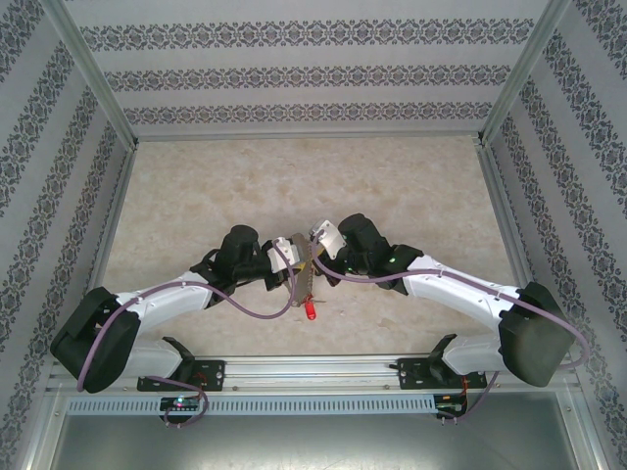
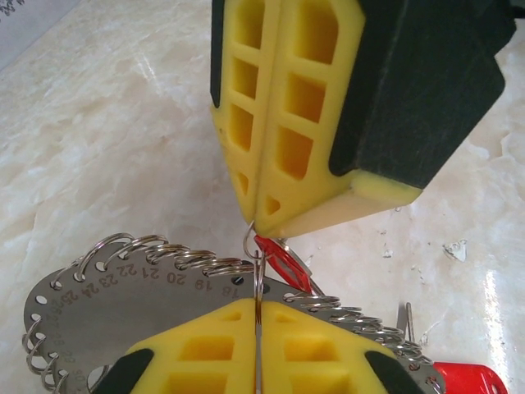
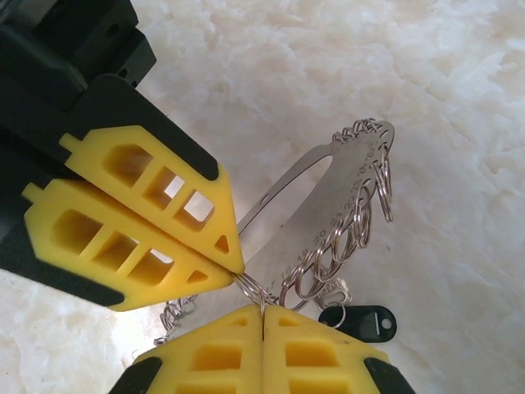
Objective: Put the keys on the keyring
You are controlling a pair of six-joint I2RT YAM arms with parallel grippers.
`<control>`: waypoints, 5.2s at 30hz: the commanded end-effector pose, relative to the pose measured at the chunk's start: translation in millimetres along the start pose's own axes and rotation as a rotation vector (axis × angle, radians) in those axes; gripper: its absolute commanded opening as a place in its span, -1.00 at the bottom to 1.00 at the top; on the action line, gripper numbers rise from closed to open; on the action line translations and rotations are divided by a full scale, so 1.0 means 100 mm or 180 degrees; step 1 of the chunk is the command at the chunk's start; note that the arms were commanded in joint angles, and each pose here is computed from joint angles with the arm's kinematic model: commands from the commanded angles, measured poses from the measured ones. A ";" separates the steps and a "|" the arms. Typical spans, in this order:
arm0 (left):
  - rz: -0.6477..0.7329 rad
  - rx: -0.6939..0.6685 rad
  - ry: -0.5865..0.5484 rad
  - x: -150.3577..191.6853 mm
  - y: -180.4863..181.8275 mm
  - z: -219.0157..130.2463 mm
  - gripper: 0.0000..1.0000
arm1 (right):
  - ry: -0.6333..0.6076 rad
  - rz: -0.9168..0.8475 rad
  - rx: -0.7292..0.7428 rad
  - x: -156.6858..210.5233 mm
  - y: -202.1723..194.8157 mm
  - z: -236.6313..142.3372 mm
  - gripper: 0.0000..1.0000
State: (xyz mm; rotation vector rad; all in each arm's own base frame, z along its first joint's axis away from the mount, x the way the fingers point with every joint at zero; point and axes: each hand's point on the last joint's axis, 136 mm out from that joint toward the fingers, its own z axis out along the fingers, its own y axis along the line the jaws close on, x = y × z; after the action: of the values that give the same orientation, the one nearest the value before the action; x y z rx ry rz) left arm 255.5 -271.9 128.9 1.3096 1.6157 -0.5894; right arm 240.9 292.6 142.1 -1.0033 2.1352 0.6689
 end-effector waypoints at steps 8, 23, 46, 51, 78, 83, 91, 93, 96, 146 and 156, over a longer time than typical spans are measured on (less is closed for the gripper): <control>0.0102 0.0255 0.0068 -0.05 -0.09 0.09 -0.53 | -0.0161 -0.0064 -0.0072 -0.16 0.05 -0.05 -1.00; 0.0122 0.0247 0.0074 -0.09 -0.06 0.12 -0.52 | -0.0173 -0.0124 -0.0102 -0.18 0.07 -0.05 -1.00; -0.0090 -0.0016 -0.0268 -0.15 -0.04 0.01 -1.00 | -0.0219 0.0394 0.0190 0.13 -0.19 -0.09 -1.00; -0.0111 -0.0079 -0.0327 -0.15 -0.03 -0.01 -1.00 | -0.0211 0.0558 0.0220 0.21 -0.24 -0.06 -1.00; 0.0106 0.0528 0.0055 -0.12 -0.16 0.16 -0.30 | -0.0447 0.0074 -0.0212 -0.19 0.07 -0.18 -1.00; 0.0117 0.0487 0.0016 -0.16 -0.13 0.18 -0.28 | -0.0449 0.0059 -0.0236 -0.20 0.08 -0.17 -1.00; 0.0124 0.0461 -0.0058 -0.23 -0.10 0.17 -0.55 | -0.0437 0.0066 -0.0242 -0.20 0.09 -0.15 -1.00; 0.0119 0.0468 -0.0045 -0.22 -0.11 0.17 -0.68 | -0.0436 0.0064 -0.0246 -0.20 0.10 -0.15 -1.00; 0.0123 0.0466 -0.0013 -0.18 -0.12 0.16 -0.92 | -0.0425 0.0075 -0.0215 -0.18 0.08 -0.15 -1.00; -0.0007 -0.0104 -0.0227 -0.14 0.00 0.06 -0.41 | -0.0501 0.0707 -0.0268 -0.13 -0.06 -0.18 -1.00; 0.0058 0.0210 -0.0176 -0.21 -0.13 0.11 -0.29 | -0.0529 0.0663 -0.0268 -0.20 -0.05 -0.17 -1.00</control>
State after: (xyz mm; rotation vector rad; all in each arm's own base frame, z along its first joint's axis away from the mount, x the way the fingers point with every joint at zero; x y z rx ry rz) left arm 259.2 -285.5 136.8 1.2744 1.5802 -0.6233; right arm 242.6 278.6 141.6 -0.7258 2.1780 0.8967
